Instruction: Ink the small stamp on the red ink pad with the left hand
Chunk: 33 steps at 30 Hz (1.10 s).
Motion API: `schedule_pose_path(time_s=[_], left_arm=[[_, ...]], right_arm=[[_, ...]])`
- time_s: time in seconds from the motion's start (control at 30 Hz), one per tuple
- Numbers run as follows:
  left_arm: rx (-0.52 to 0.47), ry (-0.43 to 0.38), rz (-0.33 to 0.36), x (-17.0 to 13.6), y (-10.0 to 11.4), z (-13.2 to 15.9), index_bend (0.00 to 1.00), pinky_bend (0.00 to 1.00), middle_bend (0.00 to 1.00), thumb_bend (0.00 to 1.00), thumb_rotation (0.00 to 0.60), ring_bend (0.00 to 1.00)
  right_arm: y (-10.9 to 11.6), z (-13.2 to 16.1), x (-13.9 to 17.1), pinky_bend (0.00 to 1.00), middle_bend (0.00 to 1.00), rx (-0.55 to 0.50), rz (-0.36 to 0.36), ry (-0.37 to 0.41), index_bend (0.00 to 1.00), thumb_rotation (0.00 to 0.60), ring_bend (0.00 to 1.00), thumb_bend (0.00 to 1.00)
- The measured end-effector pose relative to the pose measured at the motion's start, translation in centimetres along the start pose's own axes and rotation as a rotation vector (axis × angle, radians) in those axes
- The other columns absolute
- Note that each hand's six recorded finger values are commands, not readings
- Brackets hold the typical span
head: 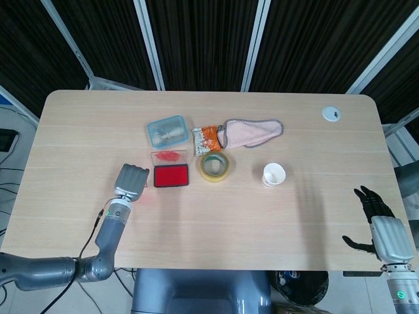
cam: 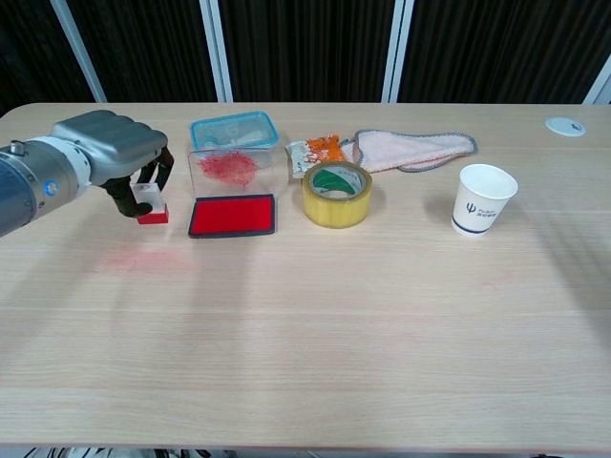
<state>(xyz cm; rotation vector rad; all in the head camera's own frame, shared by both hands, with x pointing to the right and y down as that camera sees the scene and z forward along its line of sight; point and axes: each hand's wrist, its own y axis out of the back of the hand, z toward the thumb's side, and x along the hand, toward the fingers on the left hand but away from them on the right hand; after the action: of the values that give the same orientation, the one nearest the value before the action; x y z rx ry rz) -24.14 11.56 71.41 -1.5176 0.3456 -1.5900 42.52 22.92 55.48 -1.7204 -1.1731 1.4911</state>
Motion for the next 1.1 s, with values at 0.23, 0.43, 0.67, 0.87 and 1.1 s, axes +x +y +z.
schedule_pose_path(time_s=[0.23, 0.43, 0.67, 0.87, 1.1], left_arm=[[-0.005, 0.013, -0.029, -0.6, -2.1, -1.1, 0.69, 0.57, 0.71, 0.51, 0.600, 0.47], [0.013, -0.005, -0.043, -0.7, -3.1, -0.3, 0.68, 0.56, 0.69, 0.49, 0.600, 0.46], [0.026, -0.018, -0.054, -0.7, -3.8, 0.6, 0.67, 0.55, 0.68, 0.46, 0.600, 0.45], [0.029, -0.037, -0.055, -0.7, -4.0, 1.2, 0.67, 0.54, 0.68, 0.45, 0.600, 0.45], [0.025, -0.056, -0.062, -0.8, -4.1, 1.4, 0.64, 0.52, 0.65, 0.40, 0.600, 0.42]], right_arm=[[0.0, 0.0, 0.0, 0.19, 0.00, 0.000, 0.000, -0.001, 0.04, 0.600, 0.00, 0.22], [0.0, 0.0, 0.0, 0.19, 0.00, -0.004, 0.000, -0.001, 0.04, 0.600, 0.00, 0.22], [0.0, 0.0, 0.0, 0.19, 0.00, -0.007, 0.001, 0.000, 0.04, 0.600, 0.00, 0.22], [0.0, 0.0, 0.0, 0.19, 0.00, -0.009, 0.001, 0.001, 0.04, 0.600, 0.00, 0.22], [0.0, 0.0, 0.0, 0.19, 0.00, -0.014, 0.004, -0.001, 0.04, 0.600, 0.00, 0.22]])
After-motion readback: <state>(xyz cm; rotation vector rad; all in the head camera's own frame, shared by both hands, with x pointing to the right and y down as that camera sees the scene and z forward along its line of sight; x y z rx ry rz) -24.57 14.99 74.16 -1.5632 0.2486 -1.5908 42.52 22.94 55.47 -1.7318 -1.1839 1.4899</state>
